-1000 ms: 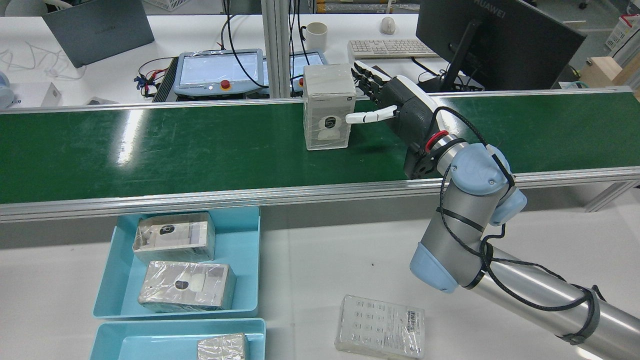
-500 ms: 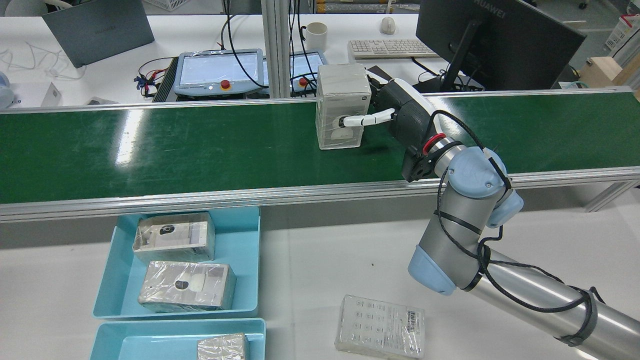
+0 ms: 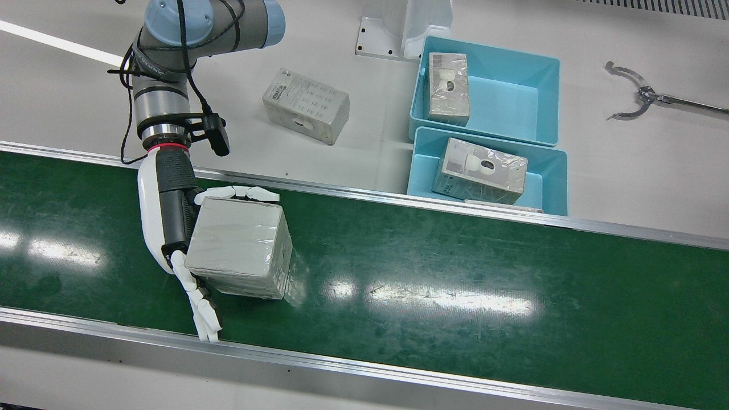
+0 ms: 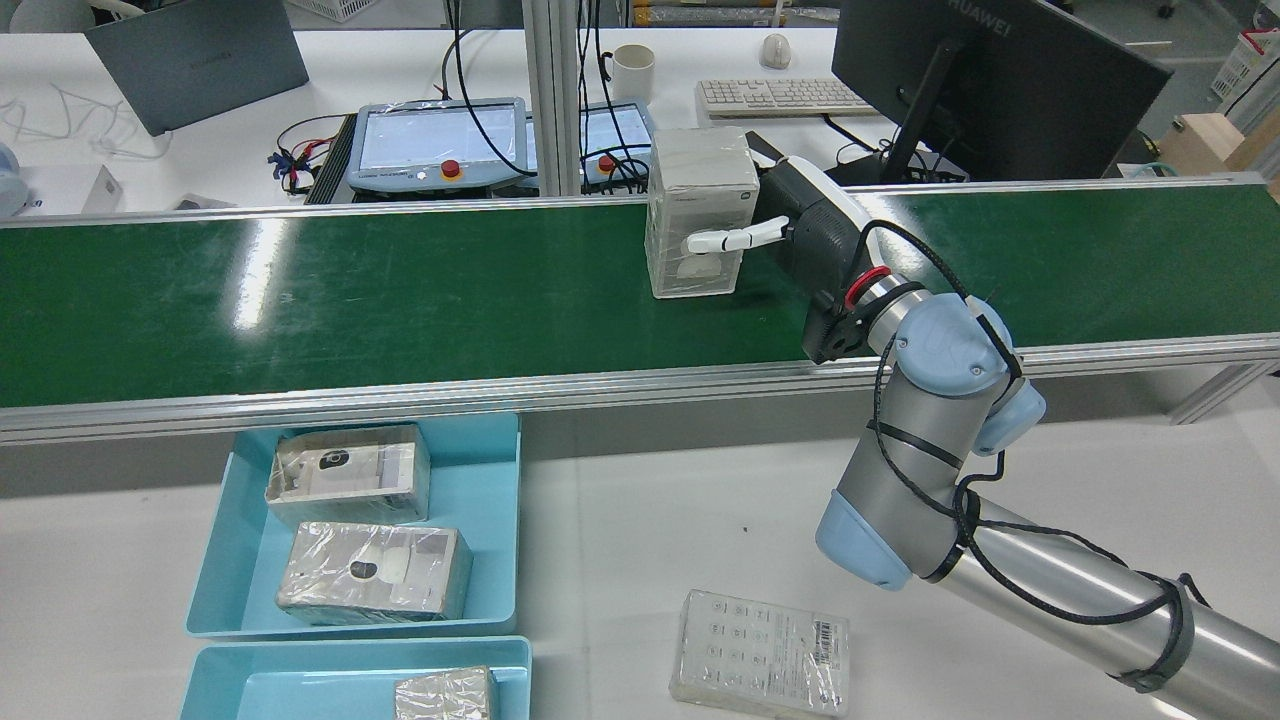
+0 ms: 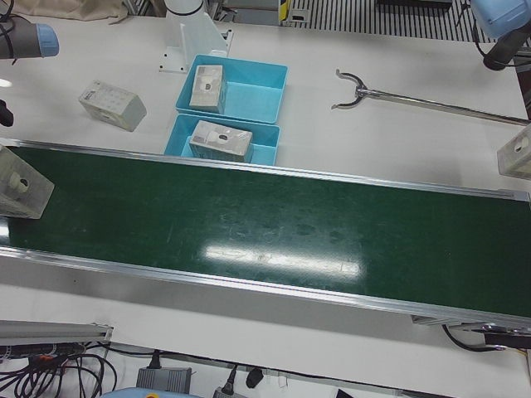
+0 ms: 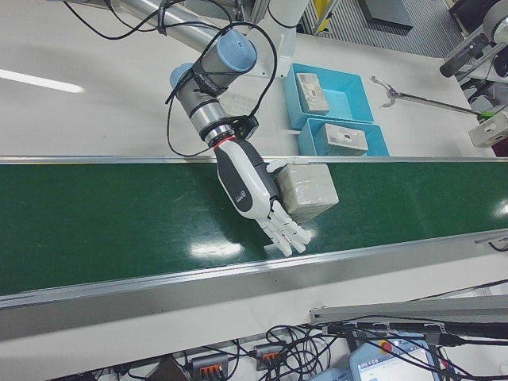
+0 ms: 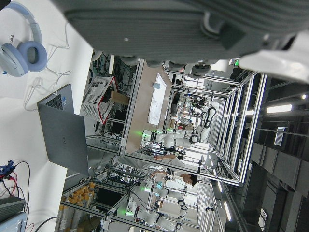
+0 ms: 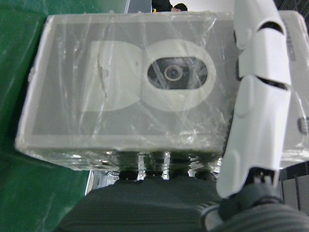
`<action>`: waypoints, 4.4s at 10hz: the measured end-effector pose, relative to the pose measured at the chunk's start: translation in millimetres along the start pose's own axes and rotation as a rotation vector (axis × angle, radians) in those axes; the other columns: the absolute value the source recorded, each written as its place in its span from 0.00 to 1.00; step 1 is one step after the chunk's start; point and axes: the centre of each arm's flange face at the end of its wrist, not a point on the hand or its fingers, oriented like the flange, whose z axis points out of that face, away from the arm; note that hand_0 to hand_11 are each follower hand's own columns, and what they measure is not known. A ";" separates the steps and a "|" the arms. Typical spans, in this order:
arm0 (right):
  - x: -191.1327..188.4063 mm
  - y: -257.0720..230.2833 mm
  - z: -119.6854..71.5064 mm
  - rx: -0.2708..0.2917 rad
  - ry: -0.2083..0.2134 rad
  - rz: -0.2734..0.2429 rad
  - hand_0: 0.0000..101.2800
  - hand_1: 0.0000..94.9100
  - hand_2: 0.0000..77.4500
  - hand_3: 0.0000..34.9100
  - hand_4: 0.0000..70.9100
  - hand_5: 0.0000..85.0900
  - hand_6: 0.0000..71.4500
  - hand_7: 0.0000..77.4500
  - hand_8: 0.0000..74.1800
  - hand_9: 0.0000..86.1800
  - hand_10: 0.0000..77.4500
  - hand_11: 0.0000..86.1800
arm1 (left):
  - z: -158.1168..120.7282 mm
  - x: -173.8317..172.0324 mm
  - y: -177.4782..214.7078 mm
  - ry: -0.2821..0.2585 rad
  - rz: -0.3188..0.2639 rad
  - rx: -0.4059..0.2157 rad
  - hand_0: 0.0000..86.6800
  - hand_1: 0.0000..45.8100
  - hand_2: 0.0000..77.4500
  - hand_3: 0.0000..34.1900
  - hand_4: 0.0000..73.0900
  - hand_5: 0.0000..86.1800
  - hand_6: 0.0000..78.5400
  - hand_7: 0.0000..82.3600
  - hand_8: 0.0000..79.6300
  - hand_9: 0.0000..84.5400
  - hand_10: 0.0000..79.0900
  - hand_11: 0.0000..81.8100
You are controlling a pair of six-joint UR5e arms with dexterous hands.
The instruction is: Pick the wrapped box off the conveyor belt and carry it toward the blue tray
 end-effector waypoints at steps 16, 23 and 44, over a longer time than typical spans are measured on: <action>75.6 171.8 -5.3 -0.233 -0.028 0.088 0.40 0.00 0.50 0.00 0.29 0.82 0.61 0.77 0.96 0.84 0.90 0.82 | 0.0 0.0 0.0 0.000 0.000 0.000 0.00 0.00 0.01 0.00 0.00 0.01 0.00 0.00 0.00 0.00 0.01 0.00; 184.2 243.9 -68.7 -0.317 0.082 0.093 0.43 0.00 0.51 0.00 0.29 0.81 0.60 0.82 0.93 0.85 0.71 0.82 | 0.0 0.0 0.0 0.000 0.000 0.000 0.00 0.00 0.01 0.00 0.00 0.01 0.00 0.01 0.00 0.00 0.00 0.00; 266.6 265.1 -146.0 -0.375 0.222 0.174 0.45 0.09 0.20 0.53 0.04 0.07 0.11 0.25 0.00 0.01 0.04 0.06 | 0.0 0.0 0.0 0.000 0.000 0.000 0.00 0.00 0.01 0.00 0.00 0.01 0.00 0.00 0.00 0.00 0.00 0.00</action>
